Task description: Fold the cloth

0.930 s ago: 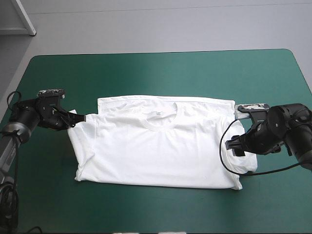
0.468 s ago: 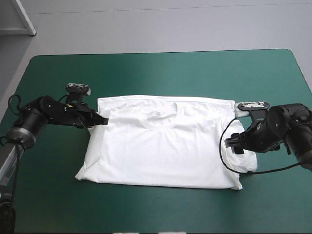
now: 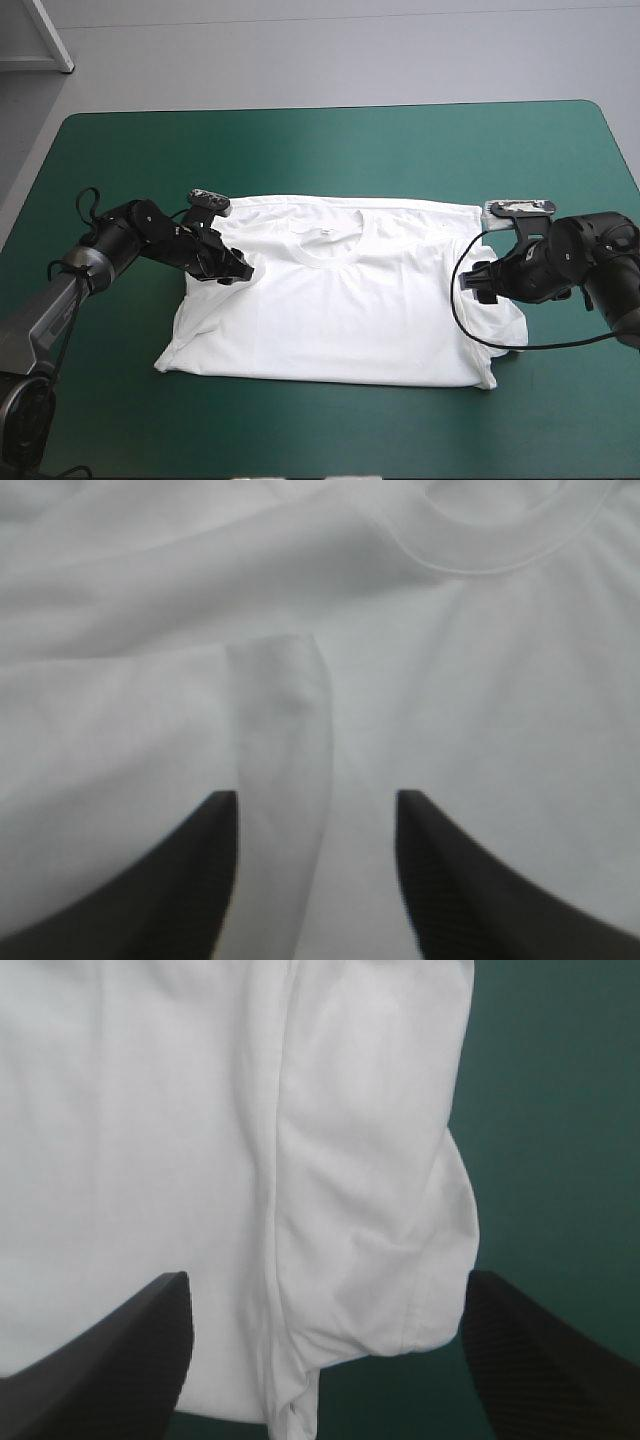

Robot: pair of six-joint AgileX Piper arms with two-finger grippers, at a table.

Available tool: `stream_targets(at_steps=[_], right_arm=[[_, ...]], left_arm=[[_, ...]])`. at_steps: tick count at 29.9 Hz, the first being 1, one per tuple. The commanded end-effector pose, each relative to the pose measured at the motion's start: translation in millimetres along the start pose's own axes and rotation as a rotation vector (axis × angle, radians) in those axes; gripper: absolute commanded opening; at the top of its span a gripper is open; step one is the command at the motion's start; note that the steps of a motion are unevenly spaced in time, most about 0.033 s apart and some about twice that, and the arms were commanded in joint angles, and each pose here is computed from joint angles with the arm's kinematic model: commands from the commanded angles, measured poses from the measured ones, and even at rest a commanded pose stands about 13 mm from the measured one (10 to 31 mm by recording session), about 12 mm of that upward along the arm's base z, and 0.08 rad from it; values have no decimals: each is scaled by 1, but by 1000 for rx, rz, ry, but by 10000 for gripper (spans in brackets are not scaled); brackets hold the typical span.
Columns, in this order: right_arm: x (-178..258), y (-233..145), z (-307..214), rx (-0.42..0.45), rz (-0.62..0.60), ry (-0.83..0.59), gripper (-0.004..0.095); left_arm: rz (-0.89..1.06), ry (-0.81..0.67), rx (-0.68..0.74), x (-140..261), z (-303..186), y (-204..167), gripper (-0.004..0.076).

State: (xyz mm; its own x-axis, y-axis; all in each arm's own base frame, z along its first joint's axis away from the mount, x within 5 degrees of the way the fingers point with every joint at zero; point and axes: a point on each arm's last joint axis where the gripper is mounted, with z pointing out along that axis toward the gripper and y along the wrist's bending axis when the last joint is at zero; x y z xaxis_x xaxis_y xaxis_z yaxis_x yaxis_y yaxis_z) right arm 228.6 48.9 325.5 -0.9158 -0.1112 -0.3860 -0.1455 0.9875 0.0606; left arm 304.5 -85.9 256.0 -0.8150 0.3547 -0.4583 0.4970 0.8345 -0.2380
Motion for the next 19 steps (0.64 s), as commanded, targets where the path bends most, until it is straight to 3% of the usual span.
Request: stream_targets(at_steps=[1,3,6,11,19], right_arm=[[-9,-2,-17,13,33,-131,691],[-10,-4,-17,35,51,-149,691],[-13,-7,-16,69,66,-166,691],[-20,-18,2,105,97,-118,691],[-38,-49,55,6,206,-22,686]], left_arm=[[9,-55,29,-8,-17,-11,630],[4,-45,39,-9,-18,-12,672],[-3,-37,50,-14,-26,-15,671],[-80,-29,-77,-28,-58,-12,671],[-57,-90,-280,-32,-126,-20,671]])
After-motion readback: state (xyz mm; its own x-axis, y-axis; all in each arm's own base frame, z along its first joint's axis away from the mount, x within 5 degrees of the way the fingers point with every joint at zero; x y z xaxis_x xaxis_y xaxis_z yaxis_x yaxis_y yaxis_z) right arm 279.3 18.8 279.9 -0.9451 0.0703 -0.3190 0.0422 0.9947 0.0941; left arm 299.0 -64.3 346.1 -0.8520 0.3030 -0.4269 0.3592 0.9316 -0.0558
